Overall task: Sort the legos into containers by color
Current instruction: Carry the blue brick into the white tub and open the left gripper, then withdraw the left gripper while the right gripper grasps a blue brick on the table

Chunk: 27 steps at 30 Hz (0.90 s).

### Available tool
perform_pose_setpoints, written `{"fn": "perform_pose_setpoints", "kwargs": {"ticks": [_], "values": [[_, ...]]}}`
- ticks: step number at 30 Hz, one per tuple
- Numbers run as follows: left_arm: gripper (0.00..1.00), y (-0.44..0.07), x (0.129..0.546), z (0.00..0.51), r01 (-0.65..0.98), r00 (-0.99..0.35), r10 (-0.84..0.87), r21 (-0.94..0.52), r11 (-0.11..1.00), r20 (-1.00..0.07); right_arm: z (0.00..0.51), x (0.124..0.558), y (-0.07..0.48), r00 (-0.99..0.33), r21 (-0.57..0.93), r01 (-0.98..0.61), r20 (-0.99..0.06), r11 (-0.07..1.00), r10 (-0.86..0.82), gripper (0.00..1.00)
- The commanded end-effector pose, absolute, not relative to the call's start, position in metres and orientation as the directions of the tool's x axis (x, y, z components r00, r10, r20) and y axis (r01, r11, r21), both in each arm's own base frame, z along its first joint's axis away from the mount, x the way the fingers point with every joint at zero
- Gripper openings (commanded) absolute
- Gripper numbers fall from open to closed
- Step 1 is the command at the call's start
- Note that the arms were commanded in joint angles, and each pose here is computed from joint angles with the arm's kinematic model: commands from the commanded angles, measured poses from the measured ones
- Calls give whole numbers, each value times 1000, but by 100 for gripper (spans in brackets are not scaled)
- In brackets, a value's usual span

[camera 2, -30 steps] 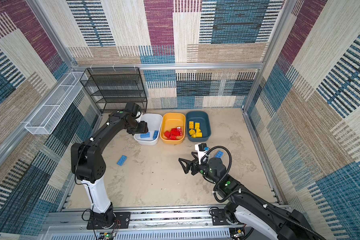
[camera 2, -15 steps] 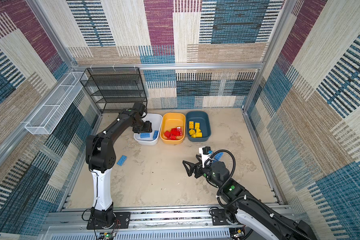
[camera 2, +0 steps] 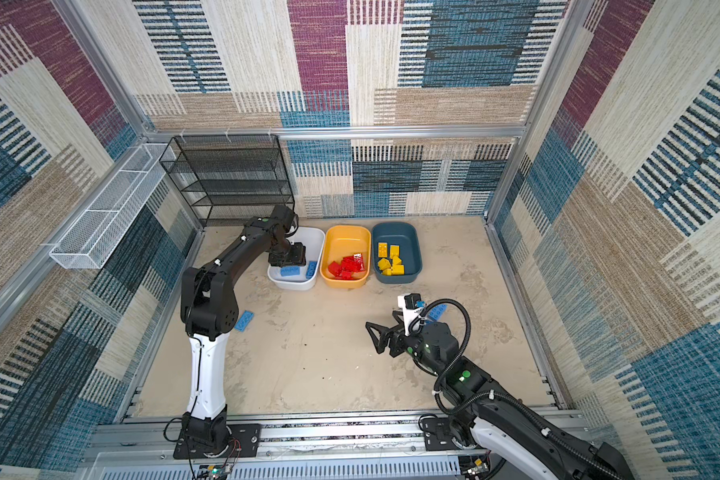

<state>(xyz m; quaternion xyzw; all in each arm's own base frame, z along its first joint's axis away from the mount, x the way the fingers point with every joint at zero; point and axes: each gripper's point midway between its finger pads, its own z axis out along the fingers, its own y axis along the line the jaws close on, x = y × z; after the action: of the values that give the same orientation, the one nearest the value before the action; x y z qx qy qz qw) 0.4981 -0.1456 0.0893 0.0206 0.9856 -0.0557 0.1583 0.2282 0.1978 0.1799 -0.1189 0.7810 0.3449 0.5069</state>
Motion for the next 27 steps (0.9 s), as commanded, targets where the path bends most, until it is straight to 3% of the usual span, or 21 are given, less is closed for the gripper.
{"fn": "perform_pose_setpoints", "kwargs": {"ticks": [1,8,13,21,27], "values": [[71,-143,495,102,45,-947,12,-94,995,-322,190,232,193,-438,404,-518,-882,754,172,100],[85,-143,490,131,63,-926,17,-110,992,-377,211,234,192,-440,406,-506,-880,761,177,100],[87,-145,475,162,72,-905,-2,-158,985,-425,214,237,191,-474,418,-476,-863,774,175,100],[91,-138,412,218,80,-870,-23,-188,979,-492,200,261,161,-565,304,-230,-815,924,128,100],[92,-137,353,229,122,-823,-37,-240,963,-567,212,267,140,-580,245,-117,-804,962,134,100]]}}
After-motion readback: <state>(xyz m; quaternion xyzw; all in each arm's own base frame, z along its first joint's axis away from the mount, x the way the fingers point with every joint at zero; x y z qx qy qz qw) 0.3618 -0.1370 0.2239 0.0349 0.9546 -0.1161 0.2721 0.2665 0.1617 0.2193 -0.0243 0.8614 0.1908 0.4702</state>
